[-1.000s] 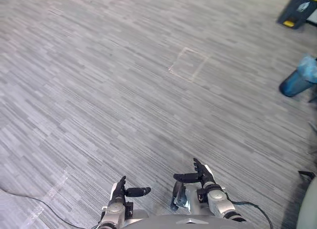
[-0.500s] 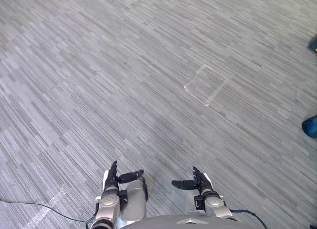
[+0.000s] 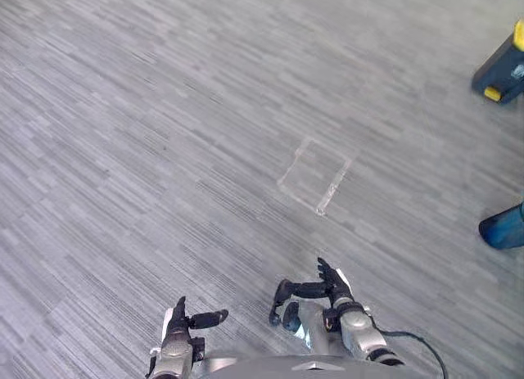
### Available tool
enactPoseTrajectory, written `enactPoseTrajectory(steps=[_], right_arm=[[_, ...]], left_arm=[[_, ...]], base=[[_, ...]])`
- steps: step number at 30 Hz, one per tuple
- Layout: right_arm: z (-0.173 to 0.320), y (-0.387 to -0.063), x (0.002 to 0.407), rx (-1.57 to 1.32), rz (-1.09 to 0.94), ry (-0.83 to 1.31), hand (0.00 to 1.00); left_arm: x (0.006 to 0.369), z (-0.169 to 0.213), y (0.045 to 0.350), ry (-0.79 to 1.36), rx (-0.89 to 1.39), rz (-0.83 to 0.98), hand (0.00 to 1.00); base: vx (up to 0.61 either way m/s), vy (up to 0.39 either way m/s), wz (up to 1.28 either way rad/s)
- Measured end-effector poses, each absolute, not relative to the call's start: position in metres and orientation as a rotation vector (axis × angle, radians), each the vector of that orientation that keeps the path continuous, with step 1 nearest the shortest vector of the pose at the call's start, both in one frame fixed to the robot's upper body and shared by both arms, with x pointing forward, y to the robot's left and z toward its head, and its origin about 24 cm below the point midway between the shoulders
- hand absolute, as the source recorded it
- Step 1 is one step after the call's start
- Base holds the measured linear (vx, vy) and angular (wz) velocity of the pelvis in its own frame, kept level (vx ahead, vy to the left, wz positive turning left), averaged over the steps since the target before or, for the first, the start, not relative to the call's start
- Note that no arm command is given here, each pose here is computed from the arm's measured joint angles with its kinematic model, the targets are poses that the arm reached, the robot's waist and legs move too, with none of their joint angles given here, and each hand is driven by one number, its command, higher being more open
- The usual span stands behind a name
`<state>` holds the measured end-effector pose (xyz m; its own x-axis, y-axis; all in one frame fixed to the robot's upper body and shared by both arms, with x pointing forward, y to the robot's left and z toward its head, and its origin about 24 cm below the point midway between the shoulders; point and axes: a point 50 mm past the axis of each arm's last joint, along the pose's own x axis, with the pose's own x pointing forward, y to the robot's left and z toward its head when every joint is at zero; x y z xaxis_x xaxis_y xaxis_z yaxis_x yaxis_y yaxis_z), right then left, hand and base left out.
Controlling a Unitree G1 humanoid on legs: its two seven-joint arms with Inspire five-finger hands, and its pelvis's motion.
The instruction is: Organize the slippers on the shoe rack
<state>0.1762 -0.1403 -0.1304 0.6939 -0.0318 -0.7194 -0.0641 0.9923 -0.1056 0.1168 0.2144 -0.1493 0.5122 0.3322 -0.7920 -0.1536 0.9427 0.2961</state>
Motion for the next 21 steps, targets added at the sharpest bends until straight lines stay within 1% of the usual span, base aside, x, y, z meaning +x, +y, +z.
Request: enactPoseTrajectory(steps=[2, 4, 5, 8, 11, 15, 21], right_arm=[[-0.134, -0.144, 0.163, -0.116, 0.005, 0.827, 1.00], [-0.135, -0.144, 0.158, -0.109, 0.003, 0.838, 1.00], [-0.136, -0.137, 0.156, -0.086, 0.007, 0.855, 1.00], [-0.140, -0.133, 0.152, -0.066, 0.002, 0.886, 1.00], [-0.141, -0.137, 0.153, -0.070, -0.013, 0.892, 1.00], [-0.145, -0.129, 0.149, -0.060, 0.013, 0.922, 1.00], [-0.145, -0.128, 0.150, -0.055, 0.034, 0.929, 1.00]], left_arm=[[0.117, -0.149, 0.212, 0.985, 0.173, 0.315, 1.00], [0.120, -0.146, 0.211, 0.959, 0.131, 0.355, 1.00], [0.126, -0.142, 0.215, 0.927, 0.115, 0.378, 1.00], [0.134, -0.137, 0.218, 0.884, 0.121, 0.380, 1.00], [0.143, -0.133, 0.217, 0.846, 0.118, 0.374, 1.00], [0.148, -0.132, 0.222, 0.856, 0.154, 0.358, 1.00], [0.132, -0.144, 0.221, 0.977, 0.204, 0.304, 1.00]], base=[[0.52, -0.125, 0.12], [0.59, -0.055, -0.17], [0.46, -0.007, -0.36], [0.37, 0.055, -0.69], [0.48, 0.249, -0.84], [0.46, 0.246, -0.20], [0.38, 0.201, -0.42]])
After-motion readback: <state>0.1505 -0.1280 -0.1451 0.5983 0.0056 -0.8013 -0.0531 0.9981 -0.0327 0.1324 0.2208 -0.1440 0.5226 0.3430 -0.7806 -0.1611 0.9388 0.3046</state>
